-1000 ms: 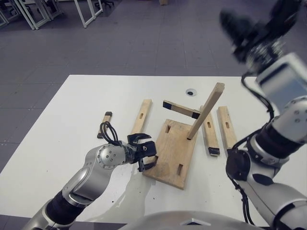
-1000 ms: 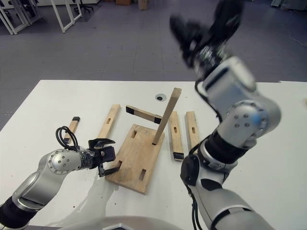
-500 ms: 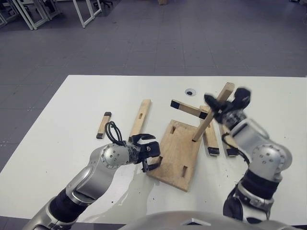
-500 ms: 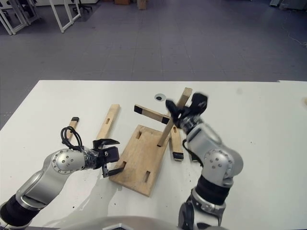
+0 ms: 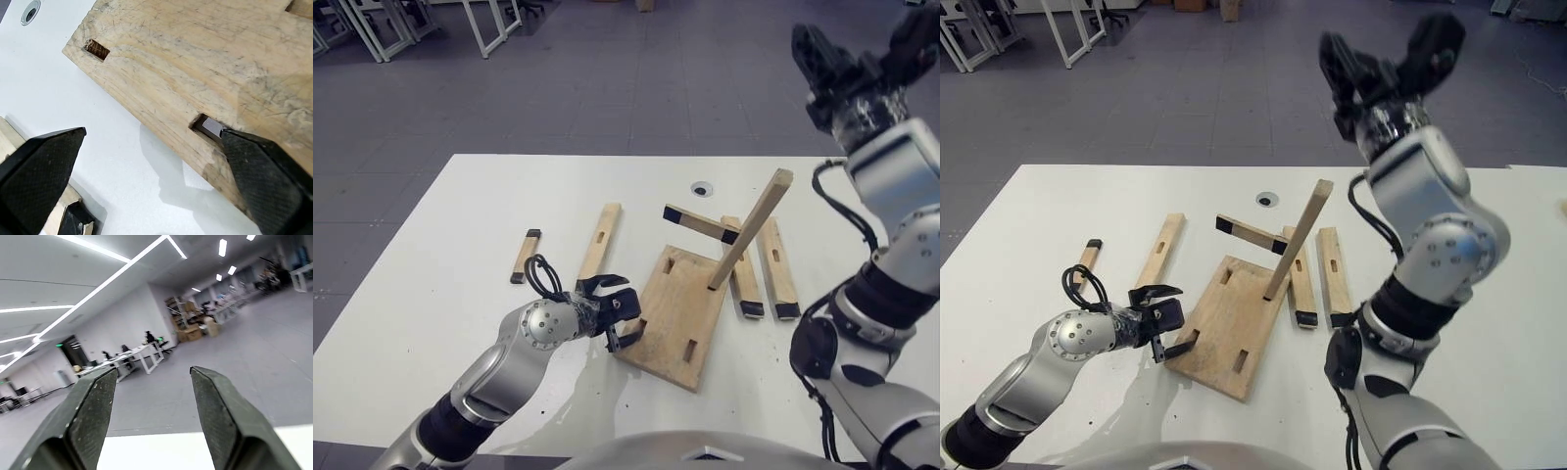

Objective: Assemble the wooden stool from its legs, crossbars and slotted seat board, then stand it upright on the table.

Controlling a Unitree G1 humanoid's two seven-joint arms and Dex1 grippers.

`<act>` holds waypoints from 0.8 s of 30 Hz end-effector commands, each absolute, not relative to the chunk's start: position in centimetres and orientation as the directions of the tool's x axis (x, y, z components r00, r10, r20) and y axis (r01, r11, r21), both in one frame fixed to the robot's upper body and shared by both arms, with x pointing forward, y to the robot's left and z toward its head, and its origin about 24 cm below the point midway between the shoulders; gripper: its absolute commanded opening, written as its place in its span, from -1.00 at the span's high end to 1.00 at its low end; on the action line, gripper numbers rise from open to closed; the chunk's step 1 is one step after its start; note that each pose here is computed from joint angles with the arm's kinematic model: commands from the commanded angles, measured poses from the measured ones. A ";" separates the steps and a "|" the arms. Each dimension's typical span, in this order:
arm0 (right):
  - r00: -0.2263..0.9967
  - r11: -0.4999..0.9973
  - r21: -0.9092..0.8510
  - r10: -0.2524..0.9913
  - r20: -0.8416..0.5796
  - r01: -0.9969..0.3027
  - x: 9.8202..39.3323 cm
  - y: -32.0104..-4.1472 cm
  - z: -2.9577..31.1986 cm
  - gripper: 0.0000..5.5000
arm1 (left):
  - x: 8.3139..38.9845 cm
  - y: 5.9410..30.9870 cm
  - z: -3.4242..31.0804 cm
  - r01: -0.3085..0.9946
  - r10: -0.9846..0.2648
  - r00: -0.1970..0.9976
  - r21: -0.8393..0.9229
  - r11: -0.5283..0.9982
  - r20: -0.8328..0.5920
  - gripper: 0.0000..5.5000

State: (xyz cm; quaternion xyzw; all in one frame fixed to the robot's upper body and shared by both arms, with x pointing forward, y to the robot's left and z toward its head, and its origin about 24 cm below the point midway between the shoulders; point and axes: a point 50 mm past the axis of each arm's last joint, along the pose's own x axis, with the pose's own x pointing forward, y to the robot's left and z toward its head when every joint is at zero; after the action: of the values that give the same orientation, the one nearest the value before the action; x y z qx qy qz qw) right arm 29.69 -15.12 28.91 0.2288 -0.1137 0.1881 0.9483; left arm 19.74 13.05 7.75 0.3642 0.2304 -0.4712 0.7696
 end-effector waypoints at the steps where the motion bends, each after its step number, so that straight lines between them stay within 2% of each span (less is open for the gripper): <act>1: 0.917 0.822 0.411 0.322 0.238 -0.395 30.6 -14.7 27.9 0.01 | 19.2 13.2 5.9 0.918 -0.526 0.388 0.268 0.292 -0.757 -0.86; 3: 0.934 0.824 0.443 0.340 0.113 -0.354 30.7 -14.2 24.8 0.01 | 19.2 13.2 5.9 0.917 -0.525 0.390 0.270 0.293 -0.757 -0.86; 7: 0.899 0.837 0.503 0.371 -0.233 -0.215 28.6 -12.6 15.7 0.01 | 19.3 13.3 6.0 0.918 -0.524 0.390 0.273 0.289 -0.757 -0.86; 9: 0.891 0.832 0.525 0.362 -0.274 -0.177 28.0 -12.5 14.3 0.01 | 19.4 13.3 6.0 0.917 -0.523 0.392 0.274 0.291 -0.757 -0.86; 11: 0.905 0.814 0.545 0.367 -0.213 -0.202 28.3 -12.3 15.3 0.01 | 19.3 13.3 6.0 0.916 -0.523 0.394 0.274 0.295 -0.756 -0.86; 14: 0.932 0.758 0.574 0.362 0.028 -0.312 29.3 -12.6 19.9 0.01 | 19.4 13.2 6.0 0.915 -0.523 0.396 0.272 0.299 -0.755 -0.86; 19: 0.898 0.727 0.556 0.198 0.394 -0.404 29.1 -16.2 29.2 0.01 | 19.2 13.1 5.8 0.915 -0.524 0.394 0.268 0.302 -0.755 -0.86; 20: 0.892 0.754 0.533 0.153 0.424 -0.383 28.7 -17.3 30.4 0.01 | 19.2 13.2 5.8 0.913 -0.522 0.397 0.268 0.307 -0.755 -0.86; 22: 0.906 0.857 0.451 0.044 0.420 -0.251 28.2 -20.0 30.7 0.01 | 19.1 13.4 5.7 0.906 -0.510 0.407 0.267 0.328 -0.757 -0.86; 24: 0.936 0.946 0.321 -0.075 0.343 -0.042 27.4 -22.8 28.5 0.01 | 18.8 14.0 5.6 0.887 -0.479 0.431 0.263 0.378 -0.765 -0.86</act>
State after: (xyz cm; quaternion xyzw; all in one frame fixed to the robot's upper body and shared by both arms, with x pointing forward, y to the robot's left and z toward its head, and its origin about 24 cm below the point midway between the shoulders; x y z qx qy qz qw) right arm 27.90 -20.91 30.47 0.2274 -0.2060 0.0521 0.9503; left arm 19.88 12.86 7.58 0.3607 0.2286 -0.4590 0.7790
